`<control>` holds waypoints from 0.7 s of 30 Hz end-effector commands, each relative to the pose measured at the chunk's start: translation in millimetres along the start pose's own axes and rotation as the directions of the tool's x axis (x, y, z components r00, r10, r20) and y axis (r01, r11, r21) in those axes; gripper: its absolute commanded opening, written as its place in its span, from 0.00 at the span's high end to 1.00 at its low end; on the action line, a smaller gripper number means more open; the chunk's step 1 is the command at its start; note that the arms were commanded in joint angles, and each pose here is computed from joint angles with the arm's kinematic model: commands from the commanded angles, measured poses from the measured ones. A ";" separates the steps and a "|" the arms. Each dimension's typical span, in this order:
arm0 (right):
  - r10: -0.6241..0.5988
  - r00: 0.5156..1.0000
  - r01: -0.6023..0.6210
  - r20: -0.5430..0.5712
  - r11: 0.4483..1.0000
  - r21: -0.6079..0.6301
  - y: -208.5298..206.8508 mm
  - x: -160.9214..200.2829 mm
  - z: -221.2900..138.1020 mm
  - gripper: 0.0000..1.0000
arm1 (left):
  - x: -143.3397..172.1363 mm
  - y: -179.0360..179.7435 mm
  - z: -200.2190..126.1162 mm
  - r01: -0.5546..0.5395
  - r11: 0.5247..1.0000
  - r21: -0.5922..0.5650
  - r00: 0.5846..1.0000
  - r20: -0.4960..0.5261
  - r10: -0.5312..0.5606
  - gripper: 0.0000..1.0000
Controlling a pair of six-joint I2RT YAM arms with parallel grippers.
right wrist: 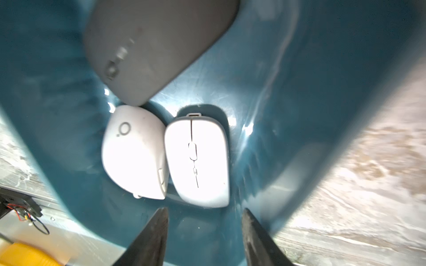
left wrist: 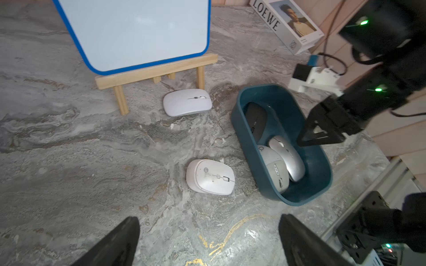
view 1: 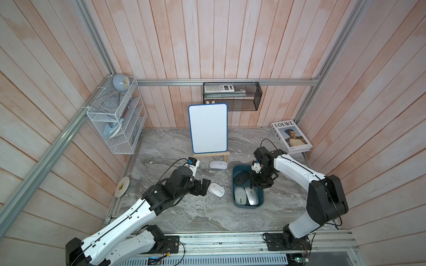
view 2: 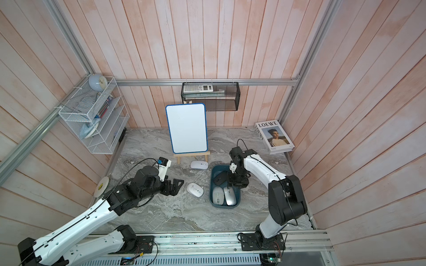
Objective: Put the mouse in the storage box
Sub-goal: Place the mouse in the storage box, then pick up the mouse from the center of the board.
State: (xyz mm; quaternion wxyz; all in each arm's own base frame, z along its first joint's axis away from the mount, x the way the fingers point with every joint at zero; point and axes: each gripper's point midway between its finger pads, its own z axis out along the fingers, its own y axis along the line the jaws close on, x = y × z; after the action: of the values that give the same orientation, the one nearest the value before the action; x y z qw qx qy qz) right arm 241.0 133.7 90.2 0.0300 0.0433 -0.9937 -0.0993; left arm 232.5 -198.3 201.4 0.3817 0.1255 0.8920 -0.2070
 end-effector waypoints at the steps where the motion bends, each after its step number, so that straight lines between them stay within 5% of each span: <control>1: -0.011 0.993 0.011 0.115 1.000 0.004 3.8 -10.3 -28.1 0.44 | 2.4 41.9 15.6 0.232 0.958 -0.171 0.971 0.091 -0.219 0.00; 4: -0.018 0.983 0.027 0.185 0.999 -0.046 13.2 -15.5 -42.1 0.43 | 18.0 60.8 41.3 0.470 0.868 -0.162 0.882 0.100 -0.460 0.00; 7: -0.009 0.975 0.022 0.220 0.998 -0.058 14.3 -17.1 -49.3 0.43 | 30.8 55.6 68.1 0.592 0.804 -0.043 0.805 -0.014 -0.593 0.00; 10: -0.013 0.977 0.023 0.213 0.999 -0.046 11.8 -14.3 -49.7 0.43 | 25.6 51.8 63.3 0.589 0.807 -0.041 0.808 0.042 -0.587 0.00; 13: -0.018 0.979 0.032 0.204 0.997 -0.064 14.3 -10.6 -49.1 0.43 | 27.3 64.2 43.5 0.575 0.782 -0.241 0.817 0.126 -0.562 0.00; 16: -0.018 0.971 0.049 0.237 0.991 -0.126 25.0 -9.4 -59.2 0.43 | 36.6 60.1 49.0 0.620 0.722 -0.307 0.776 0.104 -0.622 0.00; 21: -0.017 0.949 0.066 0.314 0.987 -0.149 29.3 -9.5 -79.3 0.42 | 39.6 35.6 64.2 0.606 0.691 -0.394 0.775 0.099 -0.624 0.00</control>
State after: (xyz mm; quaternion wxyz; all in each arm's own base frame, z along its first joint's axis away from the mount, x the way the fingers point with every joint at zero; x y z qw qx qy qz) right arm 253.9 144.8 160.8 -0.1082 0.0494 -0.9790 -0.1655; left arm 265.0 -201.2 131.6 0.2900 -0.2168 0.9135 -0.1855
